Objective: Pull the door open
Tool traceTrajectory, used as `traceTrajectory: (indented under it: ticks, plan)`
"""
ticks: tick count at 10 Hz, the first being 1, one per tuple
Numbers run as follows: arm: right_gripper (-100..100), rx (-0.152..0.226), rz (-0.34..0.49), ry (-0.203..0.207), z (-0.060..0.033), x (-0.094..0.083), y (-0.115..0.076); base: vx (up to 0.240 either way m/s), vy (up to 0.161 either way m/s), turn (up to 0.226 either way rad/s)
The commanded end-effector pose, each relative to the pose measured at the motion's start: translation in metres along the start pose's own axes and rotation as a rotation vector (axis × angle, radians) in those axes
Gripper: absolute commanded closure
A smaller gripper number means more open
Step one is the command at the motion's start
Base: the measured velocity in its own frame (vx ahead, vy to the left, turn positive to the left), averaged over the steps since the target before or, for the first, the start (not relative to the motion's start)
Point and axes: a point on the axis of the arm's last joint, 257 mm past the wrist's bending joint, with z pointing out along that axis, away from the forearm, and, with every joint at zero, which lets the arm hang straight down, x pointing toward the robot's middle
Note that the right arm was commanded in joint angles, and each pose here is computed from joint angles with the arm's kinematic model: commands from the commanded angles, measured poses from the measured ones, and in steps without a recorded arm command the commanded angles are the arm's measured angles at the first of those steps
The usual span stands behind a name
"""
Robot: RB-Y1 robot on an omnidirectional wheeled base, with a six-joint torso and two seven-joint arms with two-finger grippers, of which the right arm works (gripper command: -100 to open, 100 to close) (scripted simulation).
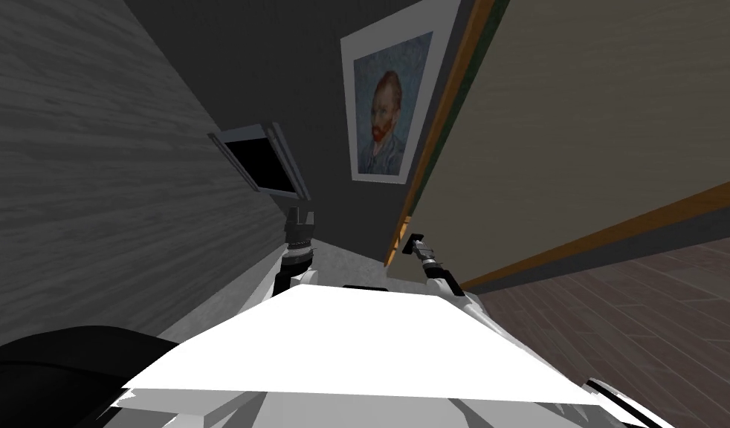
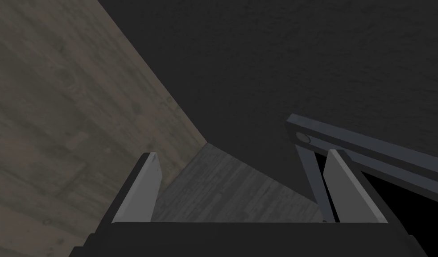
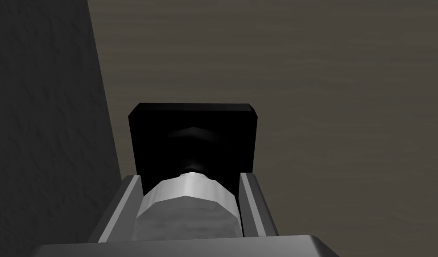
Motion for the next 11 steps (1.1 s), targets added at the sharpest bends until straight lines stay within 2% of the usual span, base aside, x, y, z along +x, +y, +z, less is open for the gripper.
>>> traceTrajectory:
  ticks: [1, 10, 11]
  plan:
    - [100, 0.000, 0.000, 0.000, 0.0000, 0.000, 0.000, -0.101, -0.024, 0.029]
    - [100, 0.080, 0.006, -0.004, -0.0203, -0.001, -0.006, -0.213, -0.084, 0.138]
    - [100, 0.076, 0.003, -0.005, -0.0188, -0.001, -0.007, -0.086, -0.015, 0.020]
